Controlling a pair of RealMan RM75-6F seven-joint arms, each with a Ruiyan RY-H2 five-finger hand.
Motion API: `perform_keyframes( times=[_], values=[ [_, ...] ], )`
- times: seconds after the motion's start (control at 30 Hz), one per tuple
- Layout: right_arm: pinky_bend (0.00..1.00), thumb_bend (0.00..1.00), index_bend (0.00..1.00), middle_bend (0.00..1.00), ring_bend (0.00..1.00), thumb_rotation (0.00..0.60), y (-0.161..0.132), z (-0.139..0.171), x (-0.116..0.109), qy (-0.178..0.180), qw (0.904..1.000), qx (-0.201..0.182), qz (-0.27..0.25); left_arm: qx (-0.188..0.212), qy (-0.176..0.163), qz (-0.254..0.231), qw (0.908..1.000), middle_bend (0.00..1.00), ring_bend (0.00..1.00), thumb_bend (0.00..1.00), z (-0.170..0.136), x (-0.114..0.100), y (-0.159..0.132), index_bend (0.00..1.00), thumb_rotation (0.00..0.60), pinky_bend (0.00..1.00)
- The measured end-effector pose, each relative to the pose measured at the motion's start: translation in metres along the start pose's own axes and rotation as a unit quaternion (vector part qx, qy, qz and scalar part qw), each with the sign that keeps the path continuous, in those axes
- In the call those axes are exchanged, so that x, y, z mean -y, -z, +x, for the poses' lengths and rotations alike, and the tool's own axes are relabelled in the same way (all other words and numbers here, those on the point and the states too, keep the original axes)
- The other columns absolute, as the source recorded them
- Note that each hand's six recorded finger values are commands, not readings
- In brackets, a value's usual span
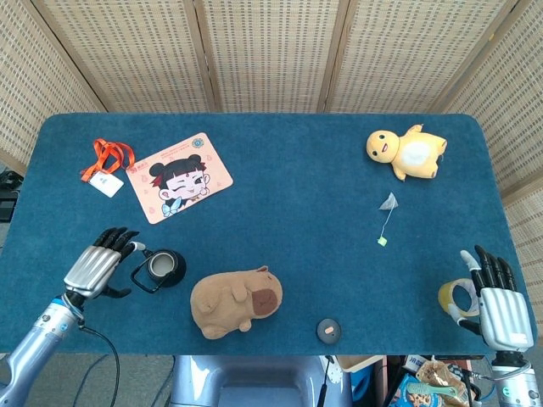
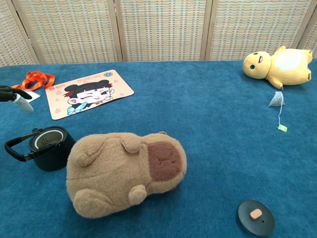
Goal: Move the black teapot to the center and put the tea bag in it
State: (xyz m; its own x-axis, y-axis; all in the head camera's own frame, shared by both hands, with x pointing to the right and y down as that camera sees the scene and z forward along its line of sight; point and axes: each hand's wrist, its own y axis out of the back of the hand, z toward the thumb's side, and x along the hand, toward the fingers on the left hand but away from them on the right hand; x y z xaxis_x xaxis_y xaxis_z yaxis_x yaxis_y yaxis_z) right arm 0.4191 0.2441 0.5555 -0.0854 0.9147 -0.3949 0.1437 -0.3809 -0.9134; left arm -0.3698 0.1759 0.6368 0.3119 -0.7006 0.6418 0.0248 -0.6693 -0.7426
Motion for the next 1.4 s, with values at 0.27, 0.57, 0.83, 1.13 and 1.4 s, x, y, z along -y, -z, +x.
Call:
perform_keyframes(
  times=[0.27,0.57,0.83,1.13,1.4],
  values=[
    [0.02,0.38,0.00,0.02,0.00,0.600,0.003,0.001,0.000,0.001,1.0000,0.003,-0.001,0.013,0.003,0.001,0.9999,0.03,0.00,0.11,-0.003,0.011,-0.008,0.19,0.600,0.00],
    [0.02,0.38,0.00,0.02,0.00,0.600,0.005,0.004,-0.001,0.002,1.0000,0.005,-0.001,0.014,0.001,0.005,0.9999,0.03,0.00,0.11,-0.002,0.027,-0.013,0.18,0.600,0.00],
    [0.02,0.38,0.00,0.02,0.00,0.600,0.008,0.007,-0.002,0.003,0.9999,0.012,-0.002,0.009,-0.004,0.009,0.9999,0.03,0.00,0.11,0.005,0.031,-0.014,0.17,0.600,0.00],
    [0.02,0.38,0.00,0.02,0.00,0.600,0.011,0.009,-0.003,0.004,0.9998,0.018,-0.003,0.006,-0.012,0.003,0.9999,0.03,0.00,0.10,0.015,0.031,-0.017,0.17,0.600,0.00],
    [0.02,0.38,0.00,0.02,0.00,0.600,0.013,0.009,-0.001,0.002,0.9998,0.022,-0.003,0.008,-0.019,-0.009,0.9997,0.04,0.00,0.10,0.022,0.031,-0.020,0.17,0.600,0.00]
  ],
)
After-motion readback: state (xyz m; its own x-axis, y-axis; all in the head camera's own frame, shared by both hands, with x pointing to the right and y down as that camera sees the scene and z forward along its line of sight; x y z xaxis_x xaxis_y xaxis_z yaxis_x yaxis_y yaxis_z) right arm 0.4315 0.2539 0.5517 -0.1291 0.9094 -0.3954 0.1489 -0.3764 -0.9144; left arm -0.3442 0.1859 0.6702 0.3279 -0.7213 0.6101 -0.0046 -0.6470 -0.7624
